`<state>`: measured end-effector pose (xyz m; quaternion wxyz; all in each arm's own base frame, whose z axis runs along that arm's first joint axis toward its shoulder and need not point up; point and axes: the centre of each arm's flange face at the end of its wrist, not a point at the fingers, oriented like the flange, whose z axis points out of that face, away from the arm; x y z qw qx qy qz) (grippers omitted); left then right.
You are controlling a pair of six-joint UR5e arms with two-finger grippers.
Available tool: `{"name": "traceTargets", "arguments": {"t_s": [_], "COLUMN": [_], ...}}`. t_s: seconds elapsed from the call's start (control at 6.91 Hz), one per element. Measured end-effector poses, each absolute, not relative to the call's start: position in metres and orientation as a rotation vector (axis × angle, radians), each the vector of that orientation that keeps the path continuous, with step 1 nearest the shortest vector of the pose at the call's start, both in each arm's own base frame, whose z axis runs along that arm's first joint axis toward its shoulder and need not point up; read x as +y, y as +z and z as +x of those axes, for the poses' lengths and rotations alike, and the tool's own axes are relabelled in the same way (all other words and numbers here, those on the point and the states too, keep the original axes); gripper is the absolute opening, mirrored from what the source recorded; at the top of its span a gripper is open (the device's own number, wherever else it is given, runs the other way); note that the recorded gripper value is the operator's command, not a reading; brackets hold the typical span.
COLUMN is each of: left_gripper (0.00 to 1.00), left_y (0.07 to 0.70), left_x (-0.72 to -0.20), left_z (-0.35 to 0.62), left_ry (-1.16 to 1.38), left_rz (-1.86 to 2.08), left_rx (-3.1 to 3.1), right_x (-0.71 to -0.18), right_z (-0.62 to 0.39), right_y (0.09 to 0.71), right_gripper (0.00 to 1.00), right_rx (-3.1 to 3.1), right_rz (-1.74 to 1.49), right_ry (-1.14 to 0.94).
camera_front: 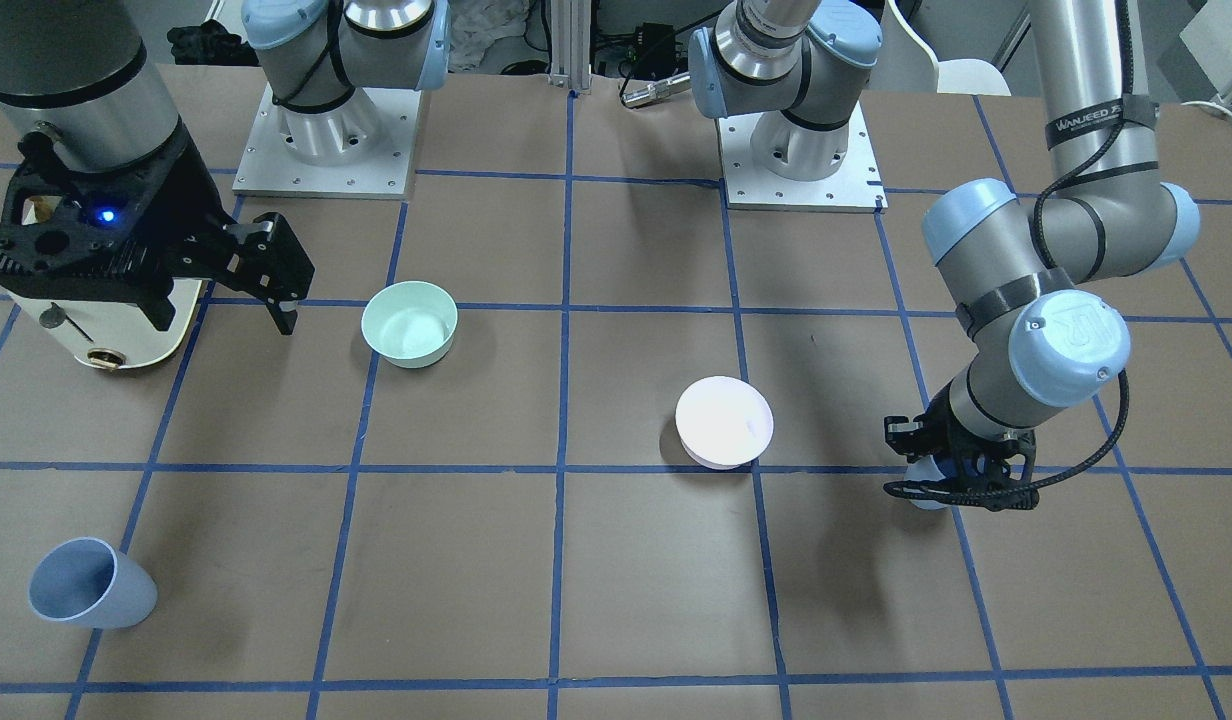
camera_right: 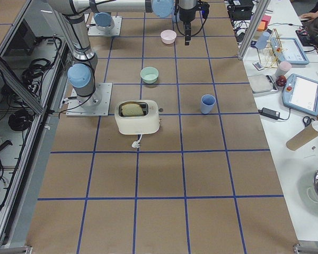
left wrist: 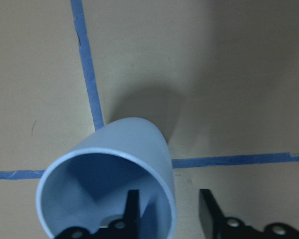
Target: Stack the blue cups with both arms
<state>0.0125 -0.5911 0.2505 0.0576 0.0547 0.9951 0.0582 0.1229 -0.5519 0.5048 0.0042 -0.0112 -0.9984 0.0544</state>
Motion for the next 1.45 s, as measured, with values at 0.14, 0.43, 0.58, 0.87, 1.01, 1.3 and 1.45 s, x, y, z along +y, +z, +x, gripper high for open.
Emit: {"name": "traceTargets", "arguments": {"t_s": [0.14,0.43,0.58,0.87,1.01,1.3,1.45], "left_gripper": [0.0,0.0,0.0,0.0,0.0,0.0,0.0], "left_y": [0.269,0.34,0.372,0.401,0.392,0.345,0.317], "left_x": [-0.6,-0.623,-0.624,-0.594,-0.567,-0.512,-0.49], "left_z": [-0.001,-0.092,-0.149,-0.258,-0.303,-0.369,-0.388], "left_ry": [0.119,-0.019,-0.053,-0.036,0.007,0.065,0.058], "left_rz": [0.202,0.365,0.41,0.428,0.433,0.449,0.464], "left_rx": [3.023,3.034,3.034,3.071,3.081,3.073,3.081], "right_x": [-0.557,-0.585,-0.604,-0.651,-0.67,-0.69,-0.695], "right_z": [0.116,0.068,0.034,-0.032,-0.063,-0.101,-0.107], "right_y": [0.502,0.485,0.475,0.429,0.401,0.356,0.343], "right_gripper": [1.0,1.0,1.0,1.0,1.0,1.0,1.0], "right_rx": [-3.122,-3.119,-3.118,-3.116,-3.125,-3.147,-3.151], "right_rz": [-0.047,-0.105,-0.132,-0.159,-0.173,-0.178,-0.154], "right_ry": [0.167,0.138,0.131,0.132,0.151,0.159,0.155]}}
